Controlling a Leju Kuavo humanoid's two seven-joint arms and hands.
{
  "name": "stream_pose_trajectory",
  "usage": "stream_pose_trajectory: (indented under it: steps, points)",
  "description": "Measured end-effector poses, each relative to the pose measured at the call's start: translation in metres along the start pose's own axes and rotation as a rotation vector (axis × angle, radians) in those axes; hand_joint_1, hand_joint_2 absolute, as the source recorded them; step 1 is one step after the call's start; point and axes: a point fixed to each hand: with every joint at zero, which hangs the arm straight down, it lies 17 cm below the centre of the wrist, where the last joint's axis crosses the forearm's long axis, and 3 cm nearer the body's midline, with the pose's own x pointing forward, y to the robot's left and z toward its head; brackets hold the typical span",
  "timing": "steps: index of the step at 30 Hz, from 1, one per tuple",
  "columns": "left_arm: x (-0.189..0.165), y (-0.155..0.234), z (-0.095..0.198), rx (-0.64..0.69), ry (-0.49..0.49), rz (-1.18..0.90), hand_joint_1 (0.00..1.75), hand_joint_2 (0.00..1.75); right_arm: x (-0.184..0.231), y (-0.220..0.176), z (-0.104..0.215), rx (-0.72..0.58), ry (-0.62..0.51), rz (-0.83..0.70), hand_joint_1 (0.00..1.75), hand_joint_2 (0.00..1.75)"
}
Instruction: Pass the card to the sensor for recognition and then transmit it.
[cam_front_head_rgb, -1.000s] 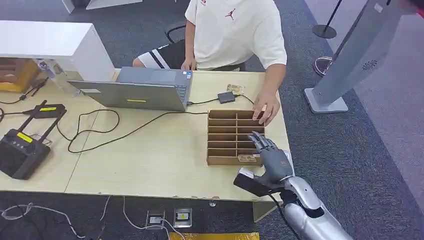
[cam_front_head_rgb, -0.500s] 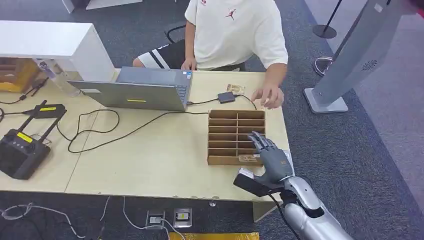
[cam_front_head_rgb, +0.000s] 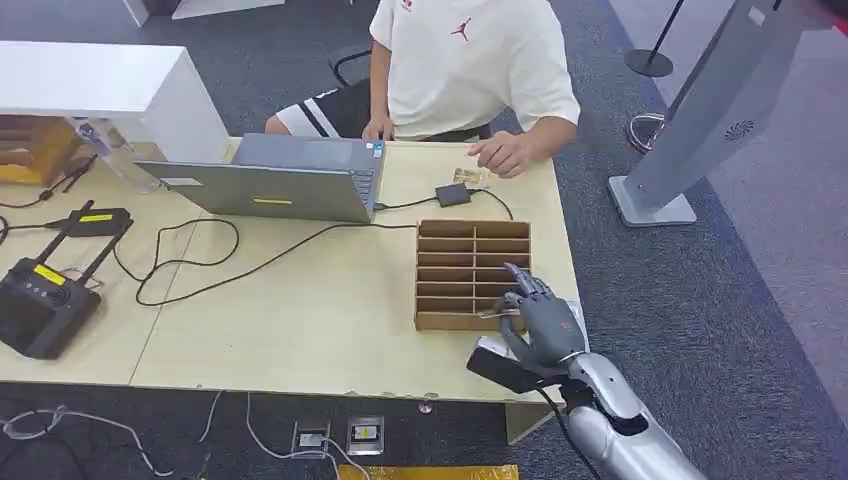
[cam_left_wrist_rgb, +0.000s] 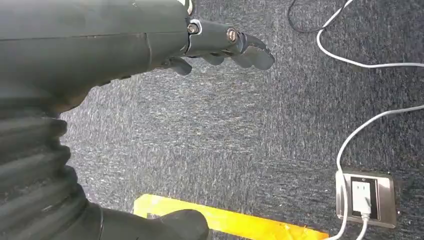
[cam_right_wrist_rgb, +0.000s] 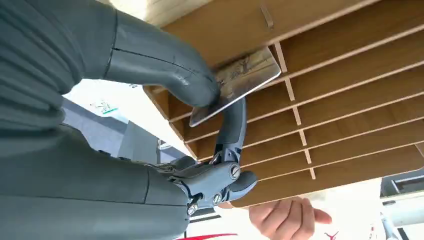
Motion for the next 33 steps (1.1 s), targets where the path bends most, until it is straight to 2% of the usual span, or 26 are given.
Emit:
stream_pose_trajectory:
  steps: [3,7,16,22,26,31,33]
  points:
    - [-0.001,0.000,0.000,0.002,0.001,0.005,0.00,1.75,0.000,0.000,-0.001,0.004,0.001,-0.001,1.75,1.75]
    - [-0.002,-0.001,0.001,0.001,-0.001,0.005,0.00,1.75,-0.001,0.000,-0.001,0.008,0.004,-0.008,1.66,1.75]
    - [-0.002,-0.002,0.002,0.003,-0.004,0.009,0.00,1.75,-0.004,-0.002,-0.001,0.000,0.025,-0.013,1.75,1.75]
    - [-0.001,-0.002,0.002,0.007,-0.006,0.006,0.00,1.75,-0.010,-0.025,-0.004,-0.079,0.059,-0.032,1.75,1.75]
    - [0.000,-0.002,0.002,0.012,-0.016,0.004,0.00,1.75,-0.012,-0.072,-0.010,-0.232,0.051,-0.008,1.75,1.75]
    - [0.002,-0.002,0.002,0.014,-0.023,0.003,0.00,1.75,-0.019,-0.167,-0.024,-0.422,0.003,0.077,1.75,1.75]
    - [0.003,-0.002,0.002,0.013,-0.026,0.000,0.00,1.75,-0.014,-0.219,-0.028,-0.526,-0.047,0.128,1.75,1.75]
